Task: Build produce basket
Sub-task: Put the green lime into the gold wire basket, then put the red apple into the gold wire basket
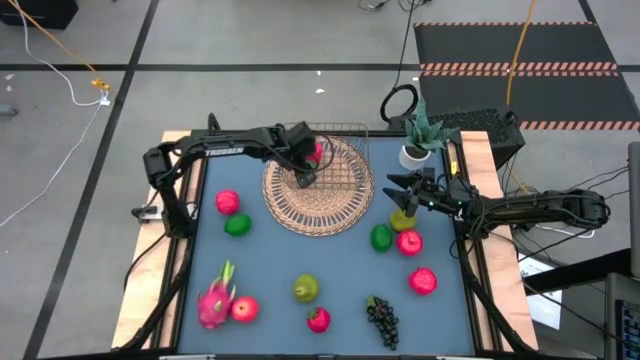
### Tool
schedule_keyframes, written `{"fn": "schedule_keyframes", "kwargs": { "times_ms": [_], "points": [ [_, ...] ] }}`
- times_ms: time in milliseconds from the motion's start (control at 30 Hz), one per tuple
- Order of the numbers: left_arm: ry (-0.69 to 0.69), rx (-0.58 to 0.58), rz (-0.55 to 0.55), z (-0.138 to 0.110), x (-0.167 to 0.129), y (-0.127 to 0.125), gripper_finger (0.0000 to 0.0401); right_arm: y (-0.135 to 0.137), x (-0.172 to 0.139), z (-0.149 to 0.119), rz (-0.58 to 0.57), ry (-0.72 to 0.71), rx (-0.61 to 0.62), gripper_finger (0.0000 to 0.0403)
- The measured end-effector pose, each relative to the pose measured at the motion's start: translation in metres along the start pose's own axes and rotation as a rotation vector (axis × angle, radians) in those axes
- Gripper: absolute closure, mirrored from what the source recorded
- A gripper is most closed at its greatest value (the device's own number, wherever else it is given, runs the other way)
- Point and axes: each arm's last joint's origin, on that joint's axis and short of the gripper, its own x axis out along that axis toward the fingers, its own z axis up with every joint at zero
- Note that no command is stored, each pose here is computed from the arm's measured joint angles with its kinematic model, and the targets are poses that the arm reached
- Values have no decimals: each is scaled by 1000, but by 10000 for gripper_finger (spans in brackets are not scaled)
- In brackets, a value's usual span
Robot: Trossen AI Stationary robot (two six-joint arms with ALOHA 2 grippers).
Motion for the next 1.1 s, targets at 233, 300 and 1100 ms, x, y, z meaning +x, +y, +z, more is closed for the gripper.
{"fn": "schedule_keyframes", "kwargs": {
  "times_ms": [233,300,1100],
  "points": [
    [28,22,-30,0,11,0,185,0,0,0,0,0,7,58],
    [21,22,-30,1,11,0,165,0,0,0,0,0,7,58],
    [-172,43,194,-16,-143,-4,126,1,0,1,9,-12,66,58]
  ]
}}
